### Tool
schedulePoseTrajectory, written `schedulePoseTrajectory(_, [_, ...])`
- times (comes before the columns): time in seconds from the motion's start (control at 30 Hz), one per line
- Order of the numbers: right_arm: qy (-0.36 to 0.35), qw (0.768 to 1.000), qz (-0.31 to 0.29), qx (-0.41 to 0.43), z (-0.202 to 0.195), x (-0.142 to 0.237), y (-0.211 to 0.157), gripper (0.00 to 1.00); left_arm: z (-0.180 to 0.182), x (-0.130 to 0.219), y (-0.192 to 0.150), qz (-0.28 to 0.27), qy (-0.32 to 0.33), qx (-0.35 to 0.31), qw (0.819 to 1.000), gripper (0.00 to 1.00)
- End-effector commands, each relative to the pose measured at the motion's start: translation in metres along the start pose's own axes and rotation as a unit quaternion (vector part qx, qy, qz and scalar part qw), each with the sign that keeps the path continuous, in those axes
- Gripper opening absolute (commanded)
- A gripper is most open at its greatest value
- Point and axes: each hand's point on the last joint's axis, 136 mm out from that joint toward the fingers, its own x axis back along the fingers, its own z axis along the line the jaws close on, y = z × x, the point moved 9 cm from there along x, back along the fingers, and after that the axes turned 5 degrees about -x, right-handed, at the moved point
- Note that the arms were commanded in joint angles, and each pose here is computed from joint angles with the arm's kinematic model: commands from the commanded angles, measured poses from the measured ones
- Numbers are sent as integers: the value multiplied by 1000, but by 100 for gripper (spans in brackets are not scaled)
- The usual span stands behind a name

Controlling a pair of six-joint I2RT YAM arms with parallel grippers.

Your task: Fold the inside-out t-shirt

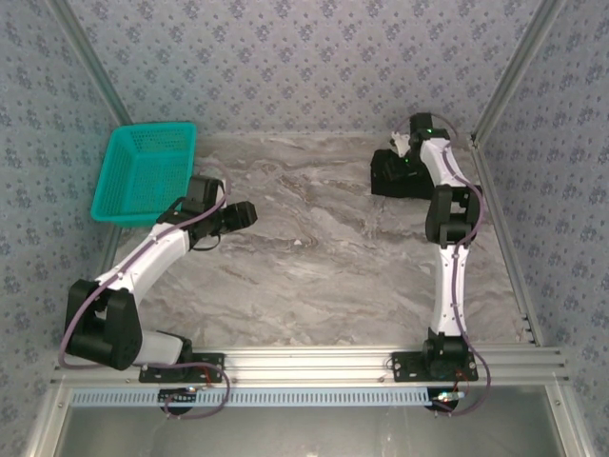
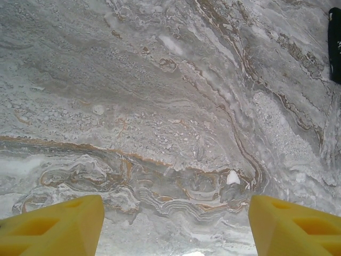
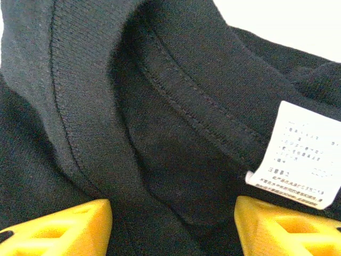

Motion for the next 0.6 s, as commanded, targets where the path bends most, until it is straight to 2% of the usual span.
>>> schedulePoseTrajectory(0.0, [-15, 999, 11, 35, -2, 17, 1, 66, 1, 8, 5, -12, 15, -14, 1000, 72])
schedulePoseTrajectory(0.07, [-15, 999, -16, 30, 10, 44, 7, 67, 4, 9, 10, -22, 32, -23, 999, 73])
schedulePoseTrajectory(0.13, [-19, 997, -68, 15, 27, 75, 8, 68, 8, 12, 16, -43, 49, -28, 997, 75])
schedulePoseTrajectory(0.27, [-40, 984, -175, -16, 63, 139, -17, 75, 19, 23, 21, -112, 98, -40, 988, 86])
schedulePoseTrajectory(0.37, [-78, 971, -222, -39, 83, 167, -53, 89, 31, 34, 20, -167, 140, -45, 975, 95])
schedulePoseTrajectory(0.47, [-108, 960, -248, -66, 95, 180, -97, 99, 44, 41, 12, -205, 177, -49, 962, 98])
schedulePoseTrajectory(0.57, [-157, 955, -233, -97, 92, 173, -144, 100, 58, 44, 2, -221, 210, -50, 951, 98])
